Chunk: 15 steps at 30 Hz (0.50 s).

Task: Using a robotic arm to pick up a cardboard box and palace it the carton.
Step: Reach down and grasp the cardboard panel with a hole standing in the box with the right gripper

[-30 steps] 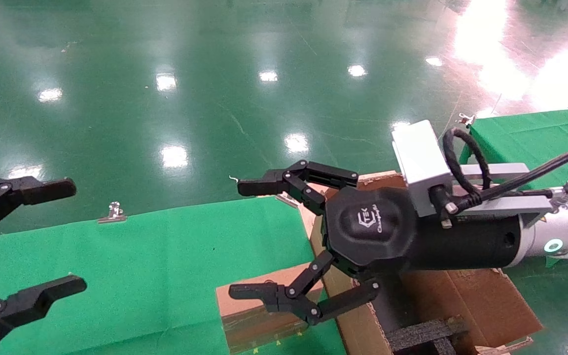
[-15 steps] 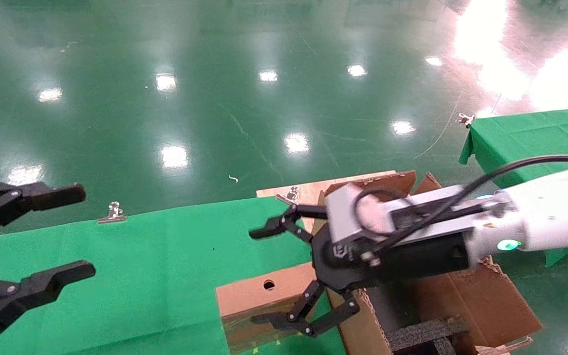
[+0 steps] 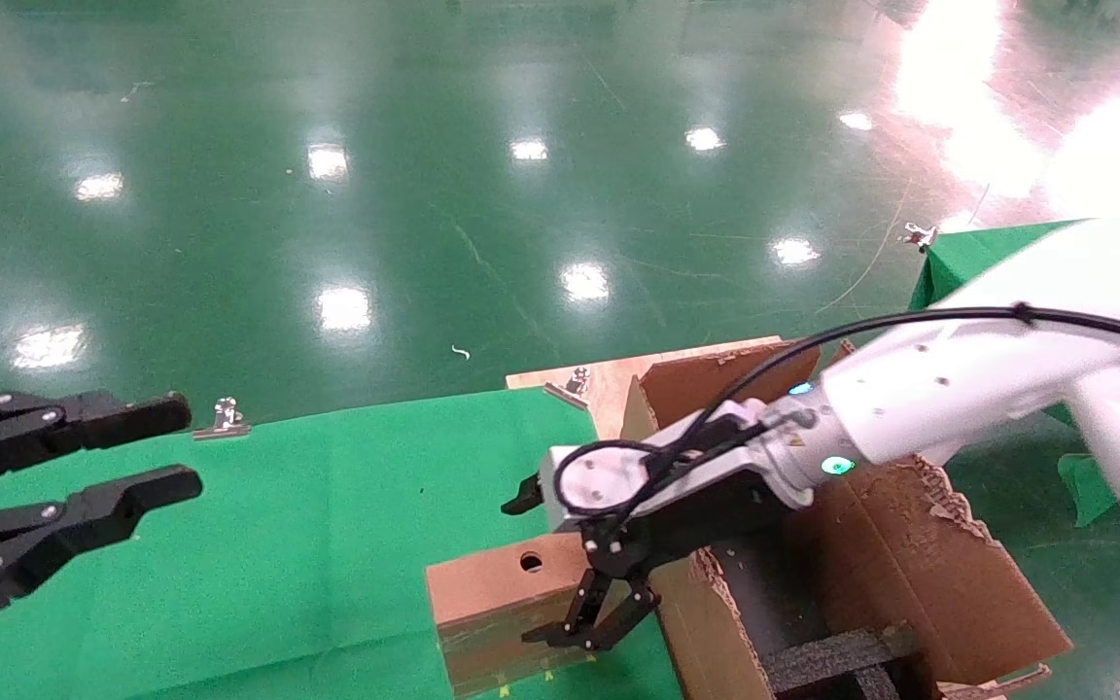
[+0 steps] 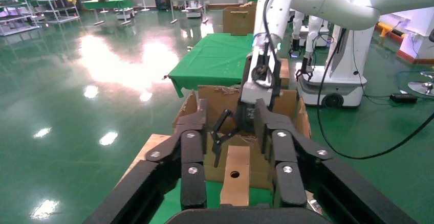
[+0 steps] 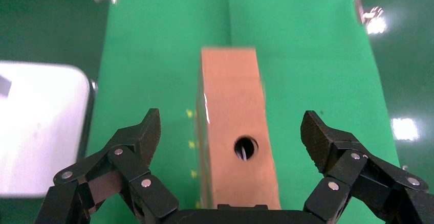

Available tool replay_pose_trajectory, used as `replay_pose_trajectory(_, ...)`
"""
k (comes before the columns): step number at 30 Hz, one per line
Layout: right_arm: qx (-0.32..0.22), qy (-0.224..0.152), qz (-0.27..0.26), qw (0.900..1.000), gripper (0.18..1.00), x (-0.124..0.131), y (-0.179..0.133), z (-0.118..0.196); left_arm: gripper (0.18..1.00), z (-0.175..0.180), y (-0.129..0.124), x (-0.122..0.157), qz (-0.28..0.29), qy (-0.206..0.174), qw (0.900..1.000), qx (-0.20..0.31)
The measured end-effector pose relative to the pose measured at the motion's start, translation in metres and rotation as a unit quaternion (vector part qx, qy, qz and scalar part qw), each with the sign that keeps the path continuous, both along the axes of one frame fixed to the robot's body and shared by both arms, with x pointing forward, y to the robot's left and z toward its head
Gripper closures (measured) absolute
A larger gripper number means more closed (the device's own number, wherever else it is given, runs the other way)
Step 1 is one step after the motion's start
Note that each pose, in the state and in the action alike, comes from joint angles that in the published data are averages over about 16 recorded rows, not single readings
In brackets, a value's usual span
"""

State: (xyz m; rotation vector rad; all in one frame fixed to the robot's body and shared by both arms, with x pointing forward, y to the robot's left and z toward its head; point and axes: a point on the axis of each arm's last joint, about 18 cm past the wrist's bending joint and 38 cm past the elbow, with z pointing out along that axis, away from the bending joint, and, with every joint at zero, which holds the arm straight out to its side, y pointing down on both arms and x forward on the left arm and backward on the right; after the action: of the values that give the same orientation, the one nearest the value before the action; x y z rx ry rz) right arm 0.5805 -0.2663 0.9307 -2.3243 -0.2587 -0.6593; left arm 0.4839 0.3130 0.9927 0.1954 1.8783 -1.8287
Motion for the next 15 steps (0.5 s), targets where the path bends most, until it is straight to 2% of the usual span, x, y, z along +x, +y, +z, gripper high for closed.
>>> replay_pose_trajectory(7, -0.071, -0.010, 0.002, 0.997, 0.178, 0.015, 0.008, -0.005, 0.837, 0.000, 0.000, 0.000, 0.000, 0.000, 1.0000, 0.000)
replay_pose_trajectory(15, -0.128, -0.021, 0.008, 0.992, 0.178, 0.023, 0.013, -0.007, 0.938, 0.000, 0.000, 0.000, 0.000, 0.000, 1.0000, 0.000)
